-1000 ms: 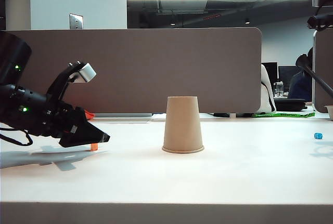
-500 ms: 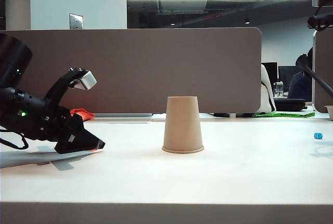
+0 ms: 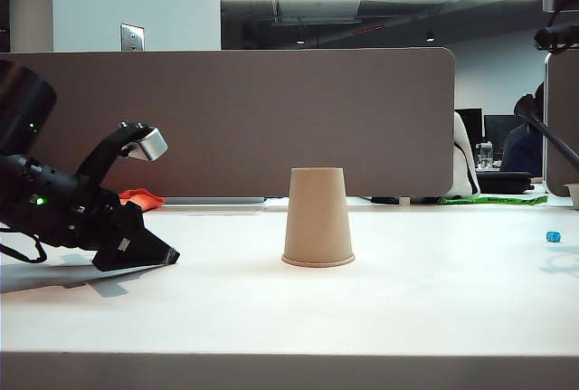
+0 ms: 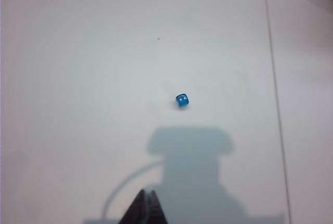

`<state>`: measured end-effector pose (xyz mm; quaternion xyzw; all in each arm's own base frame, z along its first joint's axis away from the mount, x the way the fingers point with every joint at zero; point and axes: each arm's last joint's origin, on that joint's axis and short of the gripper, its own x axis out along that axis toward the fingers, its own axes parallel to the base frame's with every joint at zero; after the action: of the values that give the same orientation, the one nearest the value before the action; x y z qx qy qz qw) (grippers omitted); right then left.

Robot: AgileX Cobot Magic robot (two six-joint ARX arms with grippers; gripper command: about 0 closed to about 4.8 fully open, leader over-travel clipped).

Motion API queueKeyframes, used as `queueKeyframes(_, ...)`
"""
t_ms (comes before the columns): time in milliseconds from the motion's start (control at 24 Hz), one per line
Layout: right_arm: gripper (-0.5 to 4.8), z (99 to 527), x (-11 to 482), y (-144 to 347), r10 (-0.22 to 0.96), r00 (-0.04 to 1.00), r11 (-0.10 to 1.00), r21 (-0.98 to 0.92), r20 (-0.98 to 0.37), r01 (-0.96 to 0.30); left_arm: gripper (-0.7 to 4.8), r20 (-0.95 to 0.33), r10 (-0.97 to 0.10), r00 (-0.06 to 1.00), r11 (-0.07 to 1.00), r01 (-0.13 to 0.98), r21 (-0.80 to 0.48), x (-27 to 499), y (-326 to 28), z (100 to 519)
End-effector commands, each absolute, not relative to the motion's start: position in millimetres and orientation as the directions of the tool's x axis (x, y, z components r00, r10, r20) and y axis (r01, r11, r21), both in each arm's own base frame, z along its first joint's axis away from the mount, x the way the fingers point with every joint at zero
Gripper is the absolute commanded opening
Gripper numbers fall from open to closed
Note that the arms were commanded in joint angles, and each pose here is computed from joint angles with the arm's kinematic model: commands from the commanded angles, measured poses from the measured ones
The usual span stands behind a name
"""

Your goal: Throw the dice onto the paper cup, compare its value with the values of the other dice on the table, place the die with the higher value on the paper cup, and take no action if both dice have the same value.

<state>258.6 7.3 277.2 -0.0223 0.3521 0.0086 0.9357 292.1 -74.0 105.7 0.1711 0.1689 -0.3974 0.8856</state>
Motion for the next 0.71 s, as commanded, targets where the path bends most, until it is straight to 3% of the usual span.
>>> queueKeyframes(42, -0.01, 279.7, 258.3, 7.3, 0.003, 0.762, 0.999, -0.036, -0.647, -0.035, 1.84, -0.45, -0.645, 0.618, 0.623, 0.766, 0.16, 291.1, -73.9, 104.9)
queueKeyframes(333, -0.02, 279.7, 258.3, 7.3, 0.003, 0.762, 0.999, -0.036, -0.648, -0.035, 1.71, -0.449, -0.645, 0.618, 0.623, 0.766, 0.161, 291.1, -73.9, 105.0)
queueKeyframes(417, -0.02, 279.6, 258.3, 7.3, 0.003, 0.761, 0.999, -0.036, -0.648, -0.035, 1.09, -0.449, -0.645, 0.619, 0.623, 0.766, 0.161, 291.1, -73.9, 105.0)
queueKeyframes(459, -0.02, 279.5, 258.2, 7.3, 0.003, 0.761, 0.999, -0.036, -0.649, -0.035, 0.5, -0.449, -0.645, 0.619, 0.623, 0.766, 0.161, 291.1, -73.9, 105.0)
queueKeyframes(709, -0.02, 279.4, 258.1, 7.3, 0.003, 0.76, 0.999, -0.036, -0.65, -0.035, 0.38, -0.445, -0.647, 0.62, 0.622, 0.766, 0.163, 291.3, -74.1, 105.4)
